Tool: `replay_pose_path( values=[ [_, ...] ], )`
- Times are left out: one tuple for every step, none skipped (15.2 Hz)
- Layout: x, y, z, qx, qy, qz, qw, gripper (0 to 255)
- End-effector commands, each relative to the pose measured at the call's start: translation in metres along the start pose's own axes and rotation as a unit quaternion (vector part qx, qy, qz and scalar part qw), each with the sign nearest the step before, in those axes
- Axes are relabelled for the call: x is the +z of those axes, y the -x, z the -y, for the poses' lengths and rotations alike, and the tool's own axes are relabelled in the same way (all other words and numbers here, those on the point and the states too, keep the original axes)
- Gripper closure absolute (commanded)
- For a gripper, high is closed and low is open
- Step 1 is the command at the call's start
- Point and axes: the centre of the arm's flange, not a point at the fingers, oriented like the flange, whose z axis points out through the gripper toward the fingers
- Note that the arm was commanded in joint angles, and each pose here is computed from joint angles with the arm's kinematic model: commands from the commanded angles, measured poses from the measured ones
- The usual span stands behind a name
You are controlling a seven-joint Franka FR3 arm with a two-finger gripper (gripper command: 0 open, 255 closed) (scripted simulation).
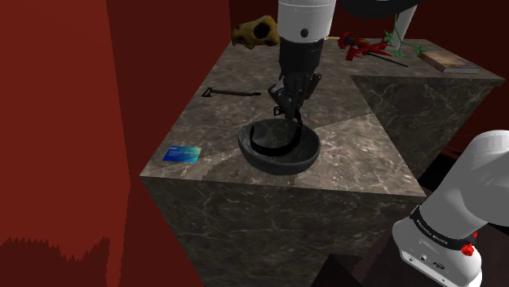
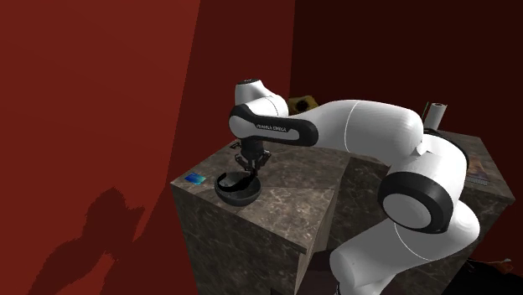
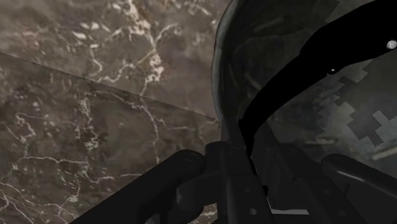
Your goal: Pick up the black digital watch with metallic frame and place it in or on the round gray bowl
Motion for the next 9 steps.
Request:
replay_pose_path(
  values=[
    [0.0003, 0.0001, 0.0000, 0.000, 0.000, 0.000, 1.0000, 255],
    [0.0003, 0.0001, 0.0000, 0.000, 0.000, 0.000, 1.0000, 255],
    [0.0003, 0.0001, 0.0000, 0.000, 0.000, 0.000, 1.0000, 255],
    [0.0003, 0.0001, 0.0000, 0.000, 0.000, 0.000, 1.0000, 0],
    [0.0003, 0.0001, 0.0000, 0.000, 0.000, 0.000, 1.0000, 0],
    [0.0003, 0.0001, 0.0000, 0.000, 0.000, 0.000, 1.0000, 0],
    [0.0003, 0.0001, 0.0000, 0.000, 0.000, 0.000, 1.0000, 0],
    [0.0003, 0.0001, 0.0000, 0.000, 0.000, 0.000, 1.0000, 0],
    [0.0003, 0.0001, 0.0000, 0.000, 0.000, 0.000, 1.0000, 0]
  ],
)
